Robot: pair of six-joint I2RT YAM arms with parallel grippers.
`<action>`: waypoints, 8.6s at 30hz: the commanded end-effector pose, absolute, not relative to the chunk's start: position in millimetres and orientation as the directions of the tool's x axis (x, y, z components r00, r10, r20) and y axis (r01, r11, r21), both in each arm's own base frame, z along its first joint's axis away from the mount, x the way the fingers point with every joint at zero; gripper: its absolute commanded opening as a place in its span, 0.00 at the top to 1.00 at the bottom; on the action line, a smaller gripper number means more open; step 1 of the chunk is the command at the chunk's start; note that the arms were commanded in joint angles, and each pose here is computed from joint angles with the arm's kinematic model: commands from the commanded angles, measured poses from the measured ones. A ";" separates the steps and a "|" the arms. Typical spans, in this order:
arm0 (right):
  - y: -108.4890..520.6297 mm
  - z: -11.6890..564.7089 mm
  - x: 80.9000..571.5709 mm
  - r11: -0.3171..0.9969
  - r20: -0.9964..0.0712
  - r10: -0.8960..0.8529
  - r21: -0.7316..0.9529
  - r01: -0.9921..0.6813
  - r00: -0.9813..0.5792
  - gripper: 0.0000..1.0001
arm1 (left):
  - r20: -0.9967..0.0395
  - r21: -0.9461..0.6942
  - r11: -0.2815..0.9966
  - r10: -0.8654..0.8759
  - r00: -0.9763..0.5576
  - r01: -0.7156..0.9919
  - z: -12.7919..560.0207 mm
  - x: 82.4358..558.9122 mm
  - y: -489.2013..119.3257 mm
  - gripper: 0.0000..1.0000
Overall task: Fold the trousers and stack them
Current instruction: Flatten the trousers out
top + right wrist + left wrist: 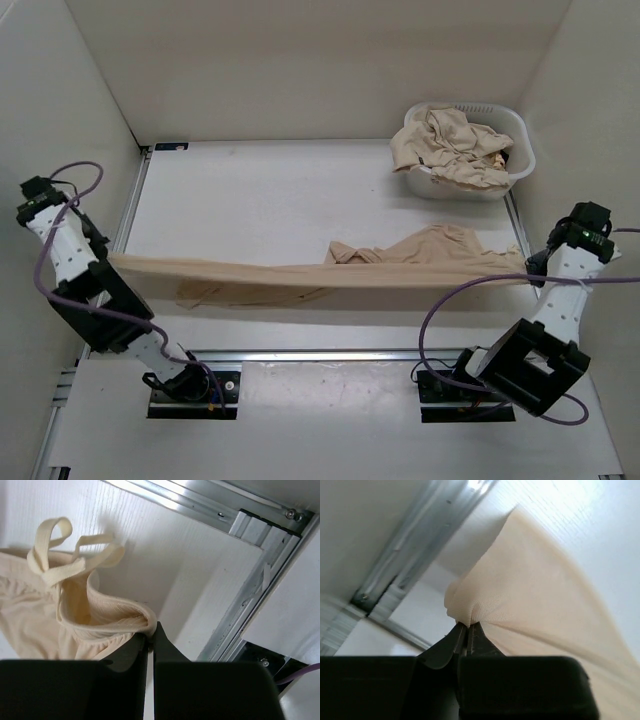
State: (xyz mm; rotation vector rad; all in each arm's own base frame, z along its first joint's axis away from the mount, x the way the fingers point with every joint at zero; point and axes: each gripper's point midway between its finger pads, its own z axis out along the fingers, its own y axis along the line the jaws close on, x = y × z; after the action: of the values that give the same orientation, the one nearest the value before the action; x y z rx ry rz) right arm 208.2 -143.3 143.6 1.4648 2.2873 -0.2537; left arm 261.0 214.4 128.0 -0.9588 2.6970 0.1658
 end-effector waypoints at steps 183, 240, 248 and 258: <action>-70.0 -5.6 334.0 0.333 -0.307 0.896 -0.017 0.943 -0.322 1.00 | -0.393 0.200 0.934 -0.199 -0.898 -0.294 95.3 330.9 112.4 0.86; -106.2 90.0 303.5 0.459 -0.516 0.754 -0.027 0.888 -0.406 1.00 | -0.081 0.053 0.931 -0.357 -0.930 -0.362 -8.7 378.6 155.5 0.86; -116.0 102.6 302.8 0.432 -0.524 0.765 -0.015 0.902 -0.375 1.00 | -0.624 0.020 0.931 -0.273 -0.732 -0.365 189.2 448.1 172.2 0.86; -113.4 94.4 288.4 0.420 -0.491 0.793 0.012 0.908 -0.360 1.00 | -0.471 0.045 0.932 -0.297 -0.831 -0.359 137.7 338.1 130.4 0.86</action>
State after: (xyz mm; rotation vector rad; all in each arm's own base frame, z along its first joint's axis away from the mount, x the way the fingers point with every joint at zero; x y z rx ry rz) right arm 290.4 -109.4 87.3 1.4474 2.2792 -0.3692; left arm 383.9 142.5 217.9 -0.4278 2.3638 0.1984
